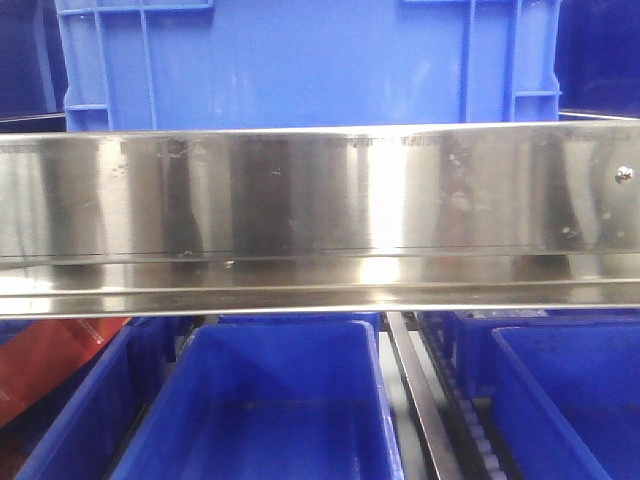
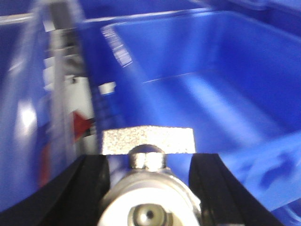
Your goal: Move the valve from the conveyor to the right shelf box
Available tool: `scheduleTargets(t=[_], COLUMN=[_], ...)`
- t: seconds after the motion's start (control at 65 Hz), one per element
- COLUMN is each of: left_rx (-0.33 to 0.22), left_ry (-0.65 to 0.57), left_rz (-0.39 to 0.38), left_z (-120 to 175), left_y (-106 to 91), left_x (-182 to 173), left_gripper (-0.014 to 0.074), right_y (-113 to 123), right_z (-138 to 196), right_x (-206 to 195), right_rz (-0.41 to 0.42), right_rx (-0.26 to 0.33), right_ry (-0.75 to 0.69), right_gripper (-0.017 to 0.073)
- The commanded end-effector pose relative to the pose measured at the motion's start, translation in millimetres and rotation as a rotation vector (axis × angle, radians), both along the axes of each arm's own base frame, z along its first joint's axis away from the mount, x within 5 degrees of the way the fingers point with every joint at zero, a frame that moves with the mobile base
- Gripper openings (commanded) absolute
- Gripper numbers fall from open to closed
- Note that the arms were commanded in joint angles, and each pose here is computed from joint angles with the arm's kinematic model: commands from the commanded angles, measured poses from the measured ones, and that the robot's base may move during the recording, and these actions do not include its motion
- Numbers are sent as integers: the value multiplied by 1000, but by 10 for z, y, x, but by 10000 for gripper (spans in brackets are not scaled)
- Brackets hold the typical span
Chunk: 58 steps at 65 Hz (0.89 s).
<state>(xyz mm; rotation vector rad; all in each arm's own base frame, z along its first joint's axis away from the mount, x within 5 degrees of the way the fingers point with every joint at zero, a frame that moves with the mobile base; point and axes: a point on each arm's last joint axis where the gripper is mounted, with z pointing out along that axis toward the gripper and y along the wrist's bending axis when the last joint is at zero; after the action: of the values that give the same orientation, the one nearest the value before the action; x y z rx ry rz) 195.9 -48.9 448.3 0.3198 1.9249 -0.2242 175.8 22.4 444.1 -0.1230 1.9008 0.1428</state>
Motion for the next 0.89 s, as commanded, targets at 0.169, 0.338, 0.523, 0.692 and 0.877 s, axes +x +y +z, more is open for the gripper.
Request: scheduleTargets(t=[0.169, 0.338, 0.523, 0.692, 0.877], left_rx=[-47, -151, -187, -223, -229], left_ry=[-6, 71, 152, 231, 280], left_rz=[-136, -114, -91, -95, -94], left_z=[211, 149, -88, -343, -535], left_y=[-572, -792, -906, -1019, -1088], left_x=[710, 1128, 1421, 1615, 1743], left_gripper=[-111, -111, -111, -111, -109], right_y=[403, 661, 843, 915, 941], right_z=[328, 258, -1, -267, -382], right_x=[639, 1116, 1553, 1794, 1878], right_rz=[131, 170, 178, 174, 174], right_rx=[29, 38, 38, 28, 22], right_ry=[-131, -136, -107, -54, -24], right_gripper=[-162, -162, -162, -162, -162])
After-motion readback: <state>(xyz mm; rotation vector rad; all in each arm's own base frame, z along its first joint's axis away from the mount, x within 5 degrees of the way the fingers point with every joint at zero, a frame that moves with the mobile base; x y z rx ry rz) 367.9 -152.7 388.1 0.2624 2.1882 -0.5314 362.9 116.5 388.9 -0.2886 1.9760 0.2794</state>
